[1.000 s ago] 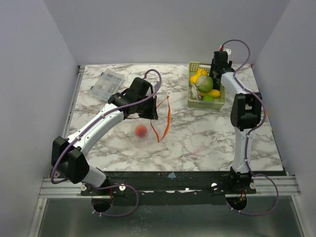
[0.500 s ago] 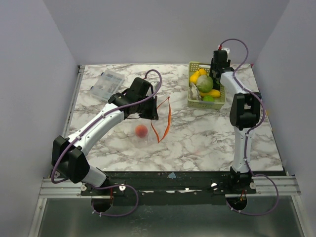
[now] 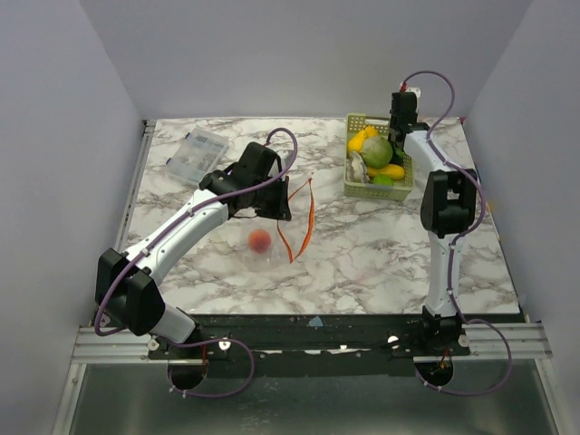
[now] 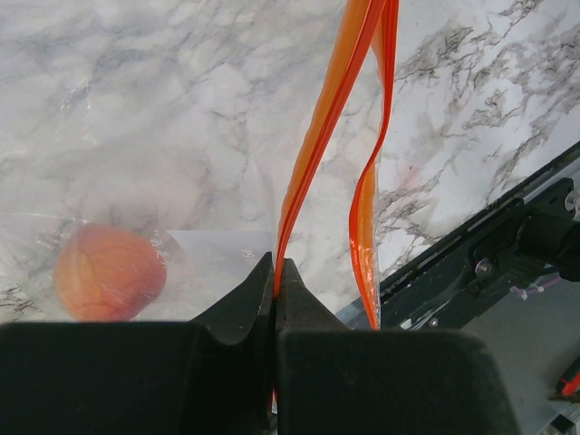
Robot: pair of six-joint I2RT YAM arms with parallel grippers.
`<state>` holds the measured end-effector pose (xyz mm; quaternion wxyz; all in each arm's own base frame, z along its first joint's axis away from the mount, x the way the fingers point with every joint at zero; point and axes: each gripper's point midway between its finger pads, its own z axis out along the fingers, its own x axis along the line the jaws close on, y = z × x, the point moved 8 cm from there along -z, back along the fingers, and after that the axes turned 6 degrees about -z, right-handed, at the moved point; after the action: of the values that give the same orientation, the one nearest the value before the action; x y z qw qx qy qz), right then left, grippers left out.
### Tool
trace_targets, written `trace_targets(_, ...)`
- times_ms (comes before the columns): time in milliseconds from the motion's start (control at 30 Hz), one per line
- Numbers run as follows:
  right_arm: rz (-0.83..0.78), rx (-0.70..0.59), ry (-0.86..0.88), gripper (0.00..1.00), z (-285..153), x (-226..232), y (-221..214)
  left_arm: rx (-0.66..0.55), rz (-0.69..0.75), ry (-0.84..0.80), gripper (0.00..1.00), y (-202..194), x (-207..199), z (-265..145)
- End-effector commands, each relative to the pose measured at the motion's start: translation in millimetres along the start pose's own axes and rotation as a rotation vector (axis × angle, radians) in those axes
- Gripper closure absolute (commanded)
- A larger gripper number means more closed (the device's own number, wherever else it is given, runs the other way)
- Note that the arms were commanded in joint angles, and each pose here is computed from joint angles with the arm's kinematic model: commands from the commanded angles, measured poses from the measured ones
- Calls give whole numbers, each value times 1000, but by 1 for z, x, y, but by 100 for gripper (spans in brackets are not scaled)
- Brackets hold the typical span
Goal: Place the food in the zip-top bag and seal the zipper
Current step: Pick up the fake vegetable from the bin.
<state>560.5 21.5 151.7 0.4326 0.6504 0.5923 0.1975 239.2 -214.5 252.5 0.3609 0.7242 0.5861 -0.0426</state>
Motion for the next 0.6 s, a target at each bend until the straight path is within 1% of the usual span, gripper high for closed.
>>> trace_targets(0, 12, 29, 48, 77, -15, -2, 4, 6, 13, -16, 100, 0, 0, 3)
trace_targets(133, 49, -4, 37, 88, -39, -12, 16, 12, 12, -17, 100, 0, 0, 4)
trace_targets(333, 123, -55, 68, 100, -81, -26, 27, 20, 8, -18, 100, 0, 0, 6)
trace_targets(467, 194, -66, 161, 100, -111, -27, 21, 21, 8, -17, 100, 1, 0, 7)
trace_targets(533, 241, -59, 257, 100, -129, -23, 16, 24, 5, -15, 100, 1, 1, 7)
trace_targets(567, 259, -52, 337, 100, -141, -18, 11, 26, 3, -14, 100, 1, 2, 8)
